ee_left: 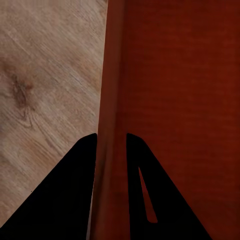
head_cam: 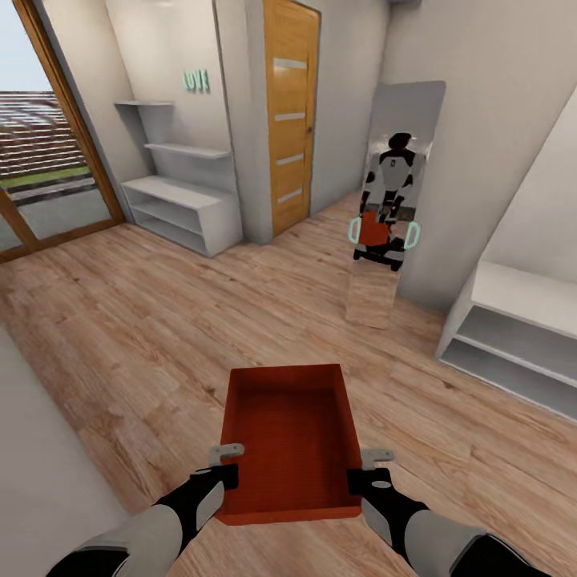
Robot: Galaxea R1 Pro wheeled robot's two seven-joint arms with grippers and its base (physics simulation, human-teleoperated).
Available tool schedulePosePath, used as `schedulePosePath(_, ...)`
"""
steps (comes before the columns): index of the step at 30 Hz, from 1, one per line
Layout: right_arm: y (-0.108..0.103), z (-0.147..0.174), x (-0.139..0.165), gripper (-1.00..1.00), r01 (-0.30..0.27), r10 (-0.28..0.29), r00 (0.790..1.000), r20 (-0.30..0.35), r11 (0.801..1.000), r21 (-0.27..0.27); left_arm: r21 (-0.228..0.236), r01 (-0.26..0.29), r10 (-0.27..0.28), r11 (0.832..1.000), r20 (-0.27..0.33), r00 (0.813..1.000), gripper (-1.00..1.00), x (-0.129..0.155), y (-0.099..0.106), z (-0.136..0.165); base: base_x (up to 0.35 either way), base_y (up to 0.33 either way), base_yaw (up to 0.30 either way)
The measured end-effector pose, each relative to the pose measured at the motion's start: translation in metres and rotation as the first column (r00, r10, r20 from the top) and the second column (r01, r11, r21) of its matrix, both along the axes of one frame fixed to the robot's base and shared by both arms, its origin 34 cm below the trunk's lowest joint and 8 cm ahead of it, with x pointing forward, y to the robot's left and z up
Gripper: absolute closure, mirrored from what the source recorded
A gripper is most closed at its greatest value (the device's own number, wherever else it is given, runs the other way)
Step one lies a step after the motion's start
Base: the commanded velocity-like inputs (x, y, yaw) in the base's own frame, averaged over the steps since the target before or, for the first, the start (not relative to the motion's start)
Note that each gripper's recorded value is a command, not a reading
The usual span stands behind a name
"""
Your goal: Move the two storage containers from the living room to the garage. In the garage, place one container on the floor and stack the other container on top of it (either order is fine).
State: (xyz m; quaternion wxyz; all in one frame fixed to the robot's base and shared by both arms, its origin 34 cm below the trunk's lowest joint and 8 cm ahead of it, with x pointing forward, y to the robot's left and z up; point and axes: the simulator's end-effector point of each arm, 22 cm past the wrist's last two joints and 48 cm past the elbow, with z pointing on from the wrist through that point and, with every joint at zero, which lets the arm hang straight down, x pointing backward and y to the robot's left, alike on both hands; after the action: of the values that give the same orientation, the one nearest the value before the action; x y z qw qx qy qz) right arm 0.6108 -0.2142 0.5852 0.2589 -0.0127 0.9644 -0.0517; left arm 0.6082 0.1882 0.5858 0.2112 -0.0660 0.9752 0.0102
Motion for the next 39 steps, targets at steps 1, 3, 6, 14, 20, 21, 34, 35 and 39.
schedulePosePath(1, 0.0000, 0.0000, 0.0000, 1.00, 0.000, 0.000, 1.000, 0.000, 1.000, 0.000, 0.000, 0.000, 0.000, 1.000, 0.000, 1.000, 1.00, 0.0000, 0.0000, 0.0000, 0.322, 0.000, 0.010)
schedulePosePath(3, 0.0000, 0.0000, 0.0000, 1.00, 0.000, 0.000, 1.000, 0.000, 1.000, 0.000, 0.000, 0.000, 0.000, 1.000, 0.000, 1.000, 1.00, 0.0000, 0.0000, 0.0000, 0.322, 0.000, 0.005)
schedulePosePath(6, 0.0000, 0.0000, 0.0000, 1.00, 0.000, 0.000, 1.000, 0.000, 1.000, 0.000, 0.000, 0.000, 0.000, 1.000, 0.000, 1.000, 1.00, 0.0000, 0.0000, 0.0000, 0.322, 0.000, 0.002)
schedulePosePath(14, -0.0001, 0.0000, 0.0001, 1.00, 0.000, 0.000, 1.000, 0.000, 1.000, 0.000, 0.000, 0.000, 0.000, 1.000, 0.000, 1.000, 1.00, 0.0000, -0.0001, 0.0000, 0.322, 0.000, 0.000)
schedulePosePath(20, -0.0003, 0.0002, 0.0005, 1.00, -0.001, 0.001, 1.000, 0.000, 1.000, 0.000, 0.000, -0.001, 0.001, 1.000, 0.000, 1.000, 1.00, 0.0000, -0.0003, 0.0000, 0.322, 0.000, 0.000)
schedulePosePath(21, -0.0003, 0.0002, 0.0005, 1.00, -0.001, 0.001, 1.000, 0.000, 1.000, 0.000, 0.000, -0.001, 0.001, 1.000, 0.000, 1.000, 1.00, 0.0000, -0.0003, 0.0000, 0.322, 0.000, 0.000)
schedulePosePath(34, -0.0001, 0.0004, 0.0009, 1.00, -0.002, 0.002, 1.000, 0.000, 1.000, -0.001, -0.001, -0.002, 0.002, 1.000, 0.000, 1.000, 1.00, 0.0000, -0.0001, 0.0000, 0.322, 0.000, 0.136)
schedulePosePath(35, -0.0002, 0.0003, 0.0007, 1.00, -0.002, 0.002, 1.000, 0.000, 1.000, -0.001, -0.001, -0.001, 0.001, 1.000, 0.000, 1.000, 1.00, 0.0000, -0.0002, 0.0000, 0.322, 0.000, 0.035)
schedulePosePath(39, -0.0003, 0.0003, 0.0006, 1.00, -0.002, 0.002, 1.000, 0.000, 1.000, -0.001, -0.001, -0.001, 0.001, 1.000, 0.000, 1.000, 1.00, 0.0000, -0.0003, 0.0000, 0.322, 0.000, 0.013)
